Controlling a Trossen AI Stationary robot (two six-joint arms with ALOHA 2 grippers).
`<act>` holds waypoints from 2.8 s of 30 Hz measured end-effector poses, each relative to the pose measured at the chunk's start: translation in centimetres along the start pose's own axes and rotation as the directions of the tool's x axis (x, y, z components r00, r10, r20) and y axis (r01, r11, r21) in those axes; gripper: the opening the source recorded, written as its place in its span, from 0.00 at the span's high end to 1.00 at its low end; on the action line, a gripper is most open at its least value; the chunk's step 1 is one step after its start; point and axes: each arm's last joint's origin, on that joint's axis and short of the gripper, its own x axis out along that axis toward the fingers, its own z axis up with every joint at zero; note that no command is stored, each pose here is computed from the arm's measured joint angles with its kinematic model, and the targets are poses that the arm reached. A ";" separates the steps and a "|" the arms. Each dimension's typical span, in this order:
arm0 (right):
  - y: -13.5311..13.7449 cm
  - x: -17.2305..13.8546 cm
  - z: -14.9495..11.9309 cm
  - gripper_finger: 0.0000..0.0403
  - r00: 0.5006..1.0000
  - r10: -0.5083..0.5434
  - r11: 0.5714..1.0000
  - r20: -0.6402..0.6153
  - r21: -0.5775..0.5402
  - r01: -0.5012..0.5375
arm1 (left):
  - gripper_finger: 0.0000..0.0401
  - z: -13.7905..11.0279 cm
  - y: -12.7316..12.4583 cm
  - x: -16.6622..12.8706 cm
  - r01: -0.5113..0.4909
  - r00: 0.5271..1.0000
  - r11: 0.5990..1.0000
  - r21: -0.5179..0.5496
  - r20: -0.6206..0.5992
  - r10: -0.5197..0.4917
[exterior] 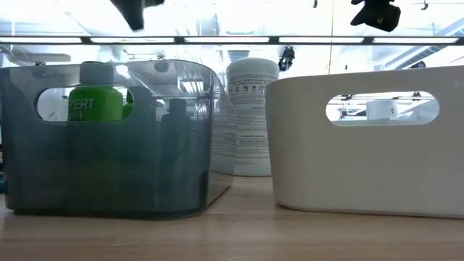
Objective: Pick & Place Travel size toiletries
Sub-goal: Put the blue razor into the white bin
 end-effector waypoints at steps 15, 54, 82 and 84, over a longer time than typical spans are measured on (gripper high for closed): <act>0.0 0.1 0.0 0.60 1.000 -0.001 1.000 -0.004 0.000 0.001 | 0.48 -2.5 4.1 -10.4 -0.190 0.907 0.974 -0.125 0.357 0.223; -4.1 -3.6 -8.2 0.89 0.816 0.391 0.902 0.424 -0.353 -0.249 | 0.53 -17.3 11.5 -1.8 0.246 0.913 0.814 -0.527 0.408 -0.013; -5.0 -5.2 -9.8 0.78 0.758 0.411 0.887 0.507 -0.416 -0.201 | 0.54 -17.0 8.5 6.7 0.295 0.899 0.247 -0.923 0.180 -0.398; -5.3 -5.4 -10.4 0.77 0.742 0.420 0.883 0.523 -0.426 -0.200 | 0.54 -17.1 8.4 7.1 0.268 0.905 0.230 -0.936 0.163 -0.392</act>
